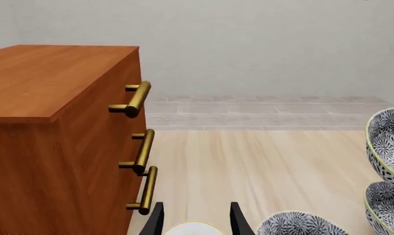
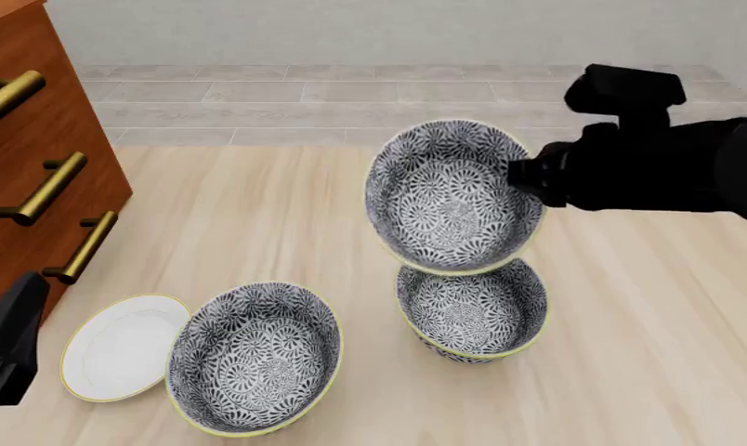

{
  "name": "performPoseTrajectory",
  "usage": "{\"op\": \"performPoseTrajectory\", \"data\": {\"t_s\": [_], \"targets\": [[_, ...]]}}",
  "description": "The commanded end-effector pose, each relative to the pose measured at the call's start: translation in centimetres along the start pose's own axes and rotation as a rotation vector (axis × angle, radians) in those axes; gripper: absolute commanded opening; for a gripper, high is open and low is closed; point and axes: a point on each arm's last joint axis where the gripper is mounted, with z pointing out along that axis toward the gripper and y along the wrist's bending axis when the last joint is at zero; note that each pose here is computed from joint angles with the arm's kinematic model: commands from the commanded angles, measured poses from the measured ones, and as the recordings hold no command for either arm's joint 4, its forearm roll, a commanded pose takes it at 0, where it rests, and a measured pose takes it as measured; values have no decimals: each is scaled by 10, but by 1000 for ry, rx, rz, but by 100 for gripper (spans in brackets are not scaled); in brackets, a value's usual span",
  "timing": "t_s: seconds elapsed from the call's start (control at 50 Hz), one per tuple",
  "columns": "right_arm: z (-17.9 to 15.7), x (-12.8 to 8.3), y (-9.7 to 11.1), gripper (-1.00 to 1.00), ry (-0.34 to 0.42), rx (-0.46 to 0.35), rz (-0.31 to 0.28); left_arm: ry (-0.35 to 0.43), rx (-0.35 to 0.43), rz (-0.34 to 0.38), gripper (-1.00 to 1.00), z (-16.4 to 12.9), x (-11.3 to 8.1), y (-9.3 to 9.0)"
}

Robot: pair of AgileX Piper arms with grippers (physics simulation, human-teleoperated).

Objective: Stack the bowl at the front on the bowl in the middle.

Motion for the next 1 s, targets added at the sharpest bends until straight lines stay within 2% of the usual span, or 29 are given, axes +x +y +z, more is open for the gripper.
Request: {"op": "performPoseTrajectory", "data": {"t_s": [0.02, 1.0], "targets": [[-3, 11, -1, -100, -1, -10, 25, 0, -5, -4, 100, 0, 0, 0], [-2, 68, -23, -100, 37, 31, 117, 3, 4, 3, 100, -1, 1, 0]]}}
